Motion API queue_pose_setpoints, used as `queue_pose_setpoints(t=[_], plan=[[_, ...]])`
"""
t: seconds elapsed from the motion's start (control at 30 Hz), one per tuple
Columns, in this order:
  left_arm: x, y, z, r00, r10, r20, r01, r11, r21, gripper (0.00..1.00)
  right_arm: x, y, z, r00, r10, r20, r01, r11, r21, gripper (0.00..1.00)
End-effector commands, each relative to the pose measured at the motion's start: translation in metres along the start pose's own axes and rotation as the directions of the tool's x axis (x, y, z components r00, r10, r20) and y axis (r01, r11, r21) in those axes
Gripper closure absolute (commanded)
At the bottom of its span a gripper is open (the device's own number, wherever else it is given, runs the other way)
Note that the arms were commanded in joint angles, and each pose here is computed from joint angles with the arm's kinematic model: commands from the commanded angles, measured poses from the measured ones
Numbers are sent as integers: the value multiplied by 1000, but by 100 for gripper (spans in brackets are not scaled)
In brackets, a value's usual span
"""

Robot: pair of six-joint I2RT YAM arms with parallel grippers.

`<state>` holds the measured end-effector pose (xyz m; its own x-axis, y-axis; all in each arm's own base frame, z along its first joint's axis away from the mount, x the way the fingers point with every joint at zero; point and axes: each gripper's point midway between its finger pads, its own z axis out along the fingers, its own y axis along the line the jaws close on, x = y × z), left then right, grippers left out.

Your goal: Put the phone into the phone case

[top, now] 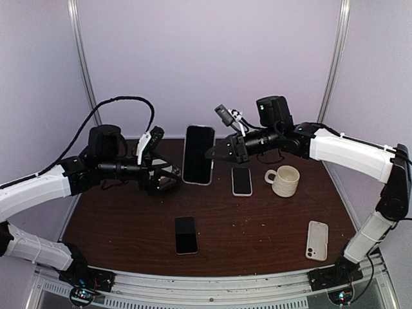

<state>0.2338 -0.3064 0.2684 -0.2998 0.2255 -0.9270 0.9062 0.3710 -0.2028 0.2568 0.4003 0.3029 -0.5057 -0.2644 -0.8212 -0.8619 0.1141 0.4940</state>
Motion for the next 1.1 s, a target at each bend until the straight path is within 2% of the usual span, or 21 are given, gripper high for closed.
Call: queue_pose_setpoints(t=[0.0, 0.1, 0.2, 0.27, 0.4, 0.43, 0.47, 0.5, 0.53, 0.57, 0.6, 0.63, 0.77, 0.9, 1.0, 1.07], plan=[[-39, -41, -14, 981, 72, 179, -108, 973, 202, 3, -33, 59, -8, 976, -181, 117, 201, 963, -182, 100], [-46, -50, -17, 974, 39, 224, -98, 962, 257, 7, -32, 73, -4, 970, -213, 113, 233, 950, -208, 100], [-52, -63, -22, 962, 17, 273, -111, 936, 333, 25, -30, 78, 2, 968, -230, 96, 245, 947, -205, 100], [-50, -66, -19, 968, -11, 251, -86, 923, 374, 41, -29, 81, 6, 967, -240, 84, 253, 946, -205, 100], [-46, -66, -14, 978, -41, 206, -47, 914, 402, 89, -32, 86, 7, 964, -252, 83, 264, 942, -205, 100], [-46, -66, -15, 977, -42, 207, -46, 915, 401, 98, -32, 86, 7, 964, -255, 82, 266, 943, -200, 100], [-47, -67, -16, 976, -39, 215, -51, 916, 398, 100, -32, 84, 7, 964, -255, 79, 265, 945, -191, 100], [-47, -66, -17, 974, -38, 222, -53, 918, 392, 100, -31, 82, 8, 966, -250, 74, 259, 949, -181, 94], [-49, -67, -19, 972, -34, 234, -62, 919, 390, 100, -29, 79, 9, 968, -243, 69, 251, 954, -166, 77], [-51, -67, -20, 968, -30, 249, -70, 921, 383, 100, -28, 74, 11, 971, -229, 64, 236, 961, -142, 54], [-53, -67, -22, 963, -25, 270, -81, 924, 374, 100, -25, 68, 13, 975, -212, 59, 218, 969, -118, 41], [-57, -67, -26, 954, -21, 298, -93, 928, 362, 100, -21, 62, 15, 979, -197, 58, 202, 974, -101, 35], [-69, -65, -42, 911, 9, 412, -141, 947, 289, 100, -8, 57, 21, 985, -133, 108, 144, 984, -106, 32], [-69, -64, -45, 903, 20, 429, -147, 952, 267, 100, 2, 60, 27, 982, -131, 135, 146, 983, -107, 36], [-70, -66, -45, 902, 8, 432, -145, 947, 286, 100, 4, 63, 32, 982, -134, 133, 151, 981, -123, 41], [-71, -67, -46, 900, 5, 437, -147, 945, 292, 100, 5, 63, 35, 984, -130, 124, 146, 980, -135, 52]])
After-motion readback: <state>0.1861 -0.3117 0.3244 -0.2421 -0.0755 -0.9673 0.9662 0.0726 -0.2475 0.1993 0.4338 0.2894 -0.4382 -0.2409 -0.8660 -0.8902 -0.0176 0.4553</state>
